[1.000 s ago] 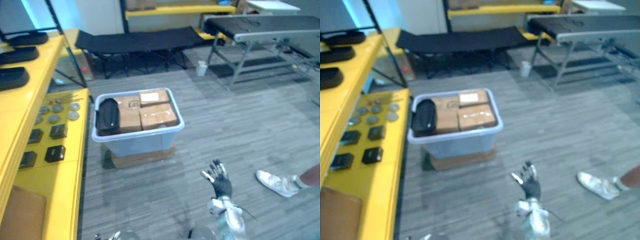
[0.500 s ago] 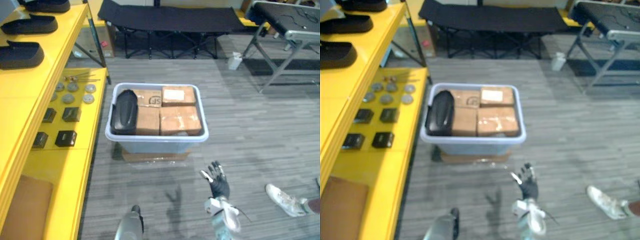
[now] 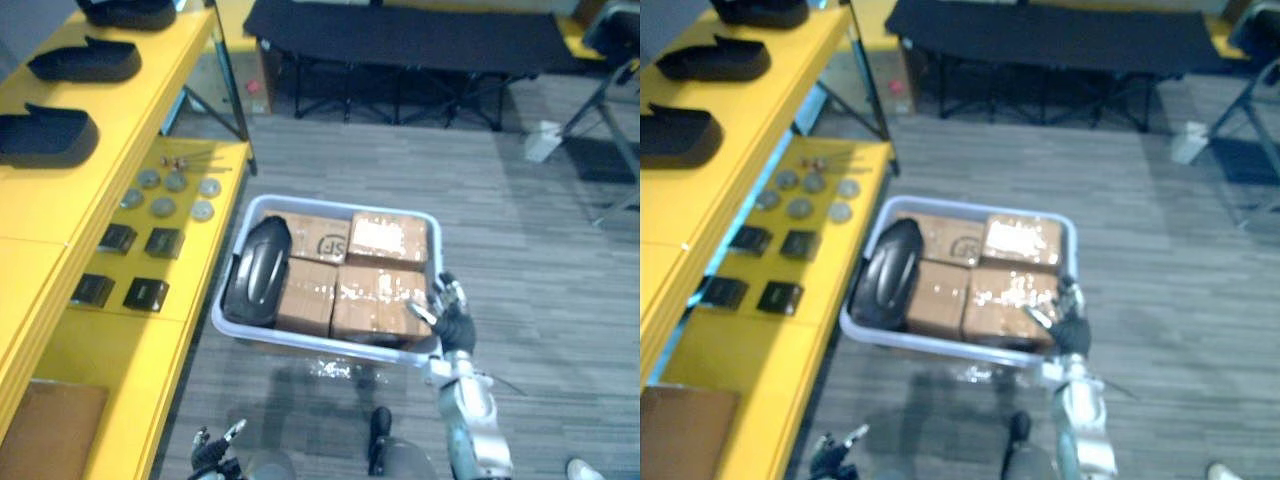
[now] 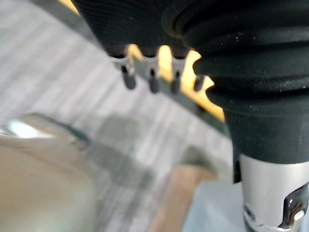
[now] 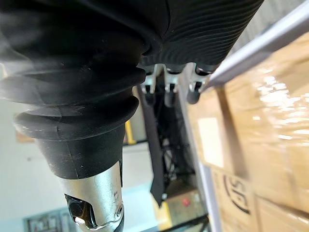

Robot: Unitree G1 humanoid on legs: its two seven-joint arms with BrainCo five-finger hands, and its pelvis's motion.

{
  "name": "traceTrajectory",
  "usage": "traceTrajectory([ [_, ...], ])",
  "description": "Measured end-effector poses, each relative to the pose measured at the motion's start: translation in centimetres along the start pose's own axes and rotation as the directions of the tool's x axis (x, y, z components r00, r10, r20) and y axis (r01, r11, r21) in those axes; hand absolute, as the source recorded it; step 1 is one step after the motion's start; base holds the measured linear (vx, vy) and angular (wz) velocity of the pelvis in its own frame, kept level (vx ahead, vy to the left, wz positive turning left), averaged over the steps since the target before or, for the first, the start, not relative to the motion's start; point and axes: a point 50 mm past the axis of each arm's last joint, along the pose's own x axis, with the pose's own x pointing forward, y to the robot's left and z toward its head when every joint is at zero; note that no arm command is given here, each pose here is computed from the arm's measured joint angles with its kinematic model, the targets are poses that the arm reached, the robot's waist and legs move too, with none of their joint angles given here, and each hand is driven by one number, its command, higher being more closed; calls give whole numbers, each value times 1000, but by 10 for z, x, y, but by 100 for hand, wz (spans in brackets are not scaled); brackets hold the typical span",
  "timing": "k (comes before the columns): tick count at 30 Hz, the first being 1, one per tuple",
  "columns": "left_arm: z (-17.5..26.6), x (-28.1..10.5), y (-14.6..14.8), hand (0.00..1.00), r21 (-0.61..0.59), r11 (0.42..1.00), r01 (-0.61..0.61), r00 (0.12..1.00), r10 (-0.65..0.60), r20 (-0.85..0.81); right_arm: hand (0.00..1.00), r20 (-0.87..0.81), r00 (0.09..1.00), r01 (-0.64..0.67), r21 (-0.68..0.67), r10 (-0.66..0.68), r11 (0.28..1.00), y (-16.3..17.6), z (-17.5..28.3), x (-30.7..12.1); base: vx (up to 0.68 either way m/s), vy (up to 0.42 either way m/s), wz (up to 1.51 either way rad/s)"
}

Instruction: Walk over and take plastic housings, then place them on the shelf

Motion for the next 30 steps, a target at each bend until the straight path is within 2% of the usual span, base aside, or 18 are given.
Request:
traceTrajectory([
  [6, 3, 5, 5, 0, 67, 998, -7, 1000, 7, -8, 0, 98, 995, -33, -36, 36, 999, 26, 21, 39, 15, 65, 22],
  [9, 11, 7, -6, 0, 84, 996, 10, 1000, -11, 11, 0, 131, 989, -59, -52, 65, 997, 53, 32, 65, -69, 148, 7],
  [14, 47, 13, -26, 0, 118, 993, 23, 992, -37, 120, 0, 192, 981, -17, -71, 30, 997, 87, 64, 104, -78, 33, 12],
  [18, 76, 14, -50, 0, 157, 986, 61, 974, -93, 206, 0, 180, 982, 74, -72, -60, 995, 88, 75, 123, -90, 0, 23],
  [23, 106, 3, -99, 0, 224, 961, 161, 929, -225, 296, 0, 117, 975, 196, -48, -189, 980, 92, 88, 148, -83, 4, 11],
  [30, 115, -2, -115, 0, 248, 951, 185, 910, -261, 322, 0, 94, 975, 209, -61, -203, 976, 101, 96, 157, -56, -14, 14],
])
